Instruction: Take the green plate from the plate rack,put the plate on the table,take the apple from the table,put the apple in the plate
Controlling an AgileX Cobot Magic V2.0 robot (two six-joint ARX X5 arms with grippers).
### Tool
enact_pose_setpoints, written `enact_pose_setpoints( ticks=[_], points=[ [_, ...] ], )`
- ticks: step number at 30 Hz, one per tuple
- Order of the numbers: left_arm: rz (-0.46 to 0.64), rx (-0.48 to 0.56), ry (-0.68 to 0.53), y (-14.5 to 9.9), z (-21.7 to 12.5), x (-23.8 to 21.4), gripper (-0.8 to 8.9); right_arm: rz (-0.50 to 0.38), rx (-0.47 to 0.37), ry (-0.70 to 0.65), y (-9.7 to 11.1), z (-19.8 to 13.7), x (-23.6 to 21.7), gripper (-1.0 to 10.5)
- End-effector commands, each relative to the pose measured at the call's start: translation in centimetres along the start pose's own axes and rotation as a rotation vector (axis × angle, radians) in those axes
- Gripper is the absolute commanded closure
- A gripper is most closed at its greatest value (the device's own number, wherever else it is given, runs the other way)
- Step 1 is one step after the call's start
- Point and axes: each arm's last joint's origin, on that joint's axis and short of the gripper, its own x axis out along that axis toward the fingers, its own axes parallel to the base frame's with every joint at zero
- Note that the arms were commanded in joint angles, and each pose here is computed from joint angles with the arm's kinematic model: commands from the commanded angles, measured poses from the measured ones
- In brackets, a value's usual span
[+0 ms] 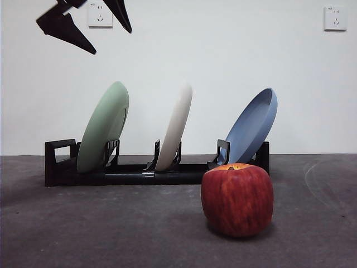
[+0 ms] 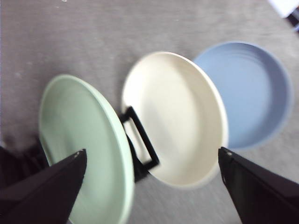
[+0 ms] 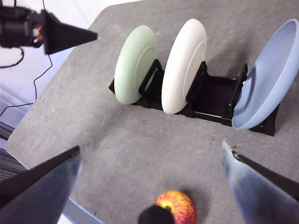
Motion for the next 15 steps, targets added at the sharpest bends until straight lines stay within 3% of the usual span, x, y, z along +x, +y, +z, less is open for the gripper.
enact_pose_setpoints(
  ticks=[1, 15],
  points=[
    [0.018, 0.023, 0.005, -0.1, 0.7, 1.2, 3.43, -0.001, -0.011, 0.001, 0.0, 0.0, 0.0, 4.4],
    [0.094, -0.021, 0.200, 2.1, -1.0, 7.4, 3.48, -0.018, -0.015, 0.006, 0.0, 0.0, 0.0, 4.4]
  ],
)
